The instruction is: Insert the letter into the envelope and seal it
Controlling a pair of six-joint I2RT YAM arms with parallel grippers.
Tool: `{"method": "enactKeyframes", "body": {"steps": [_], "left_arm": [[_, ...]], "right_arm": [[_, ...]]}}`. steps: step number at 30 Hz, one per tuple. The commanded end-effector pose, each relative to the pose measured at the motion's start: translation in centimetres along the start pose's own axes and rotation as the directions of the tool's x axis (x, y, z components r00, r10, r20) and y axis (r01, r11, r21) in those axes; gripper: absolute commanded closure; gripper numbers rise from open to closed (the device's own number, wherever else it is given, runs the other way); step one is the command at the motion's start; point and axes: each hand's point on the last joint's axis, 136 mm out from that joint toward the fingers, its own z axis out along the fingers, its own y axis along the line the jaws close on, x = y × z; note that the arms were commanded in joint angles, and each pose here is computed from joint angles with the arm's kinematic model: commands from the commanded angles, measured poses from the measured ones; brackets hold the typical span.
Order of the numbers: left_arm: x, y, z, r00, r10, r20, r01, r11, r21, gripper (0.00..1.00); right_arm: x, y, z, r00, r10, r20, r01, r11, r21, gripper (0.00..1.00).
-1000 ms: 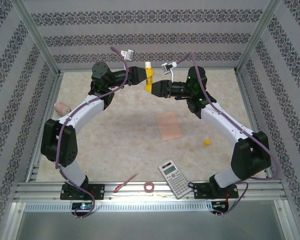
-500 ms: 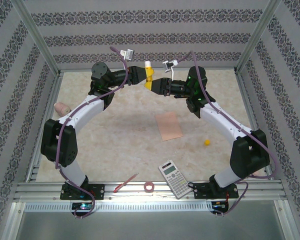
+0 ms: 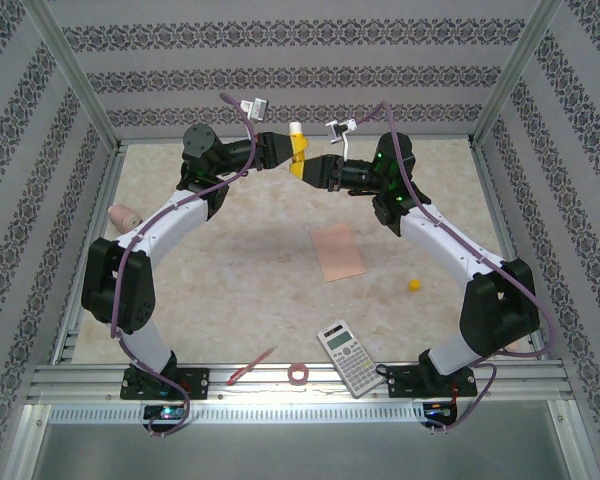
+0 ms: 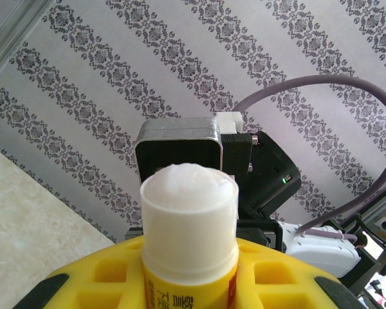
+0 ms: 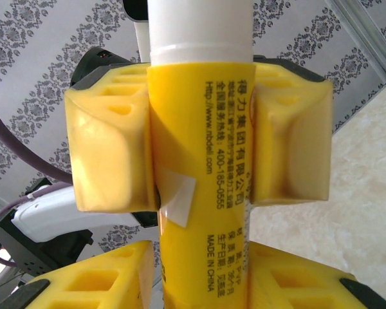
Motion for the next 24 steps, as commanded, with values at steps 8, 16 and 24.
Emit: {"method": "enactKeyframes", "body": {"steps": [8, 16, 24], "left_arm": [[-1.7, -0.7, -0.7, 0.996, 0.06, 0.062, -0.06, 0.998, -0.001, 1.0], [-1.6, -0.5, -0.7, 0.997, 0.054, 0.057, -0.054, 0.999, -0.005, 1.0], [-1.2, 0.3, -0.8, 0.998, 0.043, 0.047, -0.041, 0.998, -0.039, 1.0]], "right_arm": [[0.1, 0.6, -0.2, 0.999, -0.038, 0.002, 0.038, 0.999, -0.025, 0.65], [-0.1, 0.6, -0.2, 0.999, -0.039, 0.008, 0.04, 0.999, -0.022, 0.73], [-0.7, 0.7, -0.2, 0.998, -0.054, 0.032, 0.053, 0.998, 0.037, 0.75]]}}
